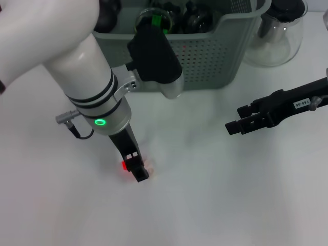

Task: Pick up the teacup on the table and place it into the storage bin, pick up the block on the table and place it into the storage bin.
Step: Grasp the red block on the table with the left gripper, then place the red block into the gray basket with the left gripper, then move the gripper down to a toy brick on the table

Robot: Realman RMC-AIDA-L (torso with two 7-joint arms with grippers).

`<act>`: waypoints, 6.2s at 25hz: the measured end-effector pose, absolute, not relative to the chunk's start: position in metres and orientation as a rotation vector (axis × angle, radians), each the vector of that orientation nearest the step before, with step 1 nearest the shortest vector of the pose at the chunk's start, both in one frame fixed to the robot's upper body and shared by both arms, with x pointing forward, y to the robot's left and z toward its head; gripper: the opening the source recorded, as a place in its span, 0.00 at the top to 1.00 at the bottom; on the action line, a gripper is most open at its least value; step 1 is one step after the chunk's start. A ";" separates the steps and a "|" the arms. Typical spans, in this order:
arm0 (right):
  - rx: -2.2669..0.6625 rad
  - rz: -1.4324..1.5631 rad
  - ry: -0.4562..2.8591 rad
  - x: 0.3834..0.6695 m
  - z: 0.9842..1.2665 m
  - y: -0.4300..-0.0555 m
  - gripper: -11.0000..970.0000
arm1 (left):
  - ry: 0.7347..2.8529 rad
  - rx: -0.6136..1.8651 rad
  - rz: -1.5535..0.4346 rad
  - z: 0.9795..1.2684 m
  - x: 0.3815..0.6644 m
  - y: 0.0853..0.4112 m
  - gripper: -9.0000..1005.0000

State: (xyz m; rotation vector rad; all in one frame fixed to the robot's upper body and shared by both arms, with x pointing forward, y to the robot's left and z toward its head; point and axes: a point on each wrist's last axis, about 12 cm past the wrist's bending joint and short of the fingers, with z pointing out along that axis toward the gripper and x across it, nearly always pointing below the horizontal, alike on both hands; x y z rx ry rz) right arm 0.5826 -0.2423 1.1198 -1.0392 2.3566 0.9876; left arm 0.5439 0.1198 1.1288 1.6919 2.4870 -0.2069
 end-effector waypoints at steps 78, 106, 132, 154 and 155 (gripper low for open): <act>-1.004 0.907 2.355 0.596 1.128 -0.246 0.16 | 2.195 0.963 -0.099 1.272 0.679 0.134 0.70; -1.028 0.913 2.355 0.596 1.127 -0.238 0.16 | 2.265 0.960 -0.013 1.199 0.697 0.123 0.69; -1.047 0.896 2.346 0.599 1.133 -0.240 0.16 | 1.884 1.325 -0.467 1.318 0.525 0.151 0.17; -1.057 0.919 2.343 0.597 1.130 -0.235 0.16 | 2.646 1.486 -0.234 1.149 0.532 0.102 0.17; -1.057 0.919 2.343 0.597 1.130 -0.235 0.16 | 2.648 1.487 -0.228 1.146 0.532 0.102 0.17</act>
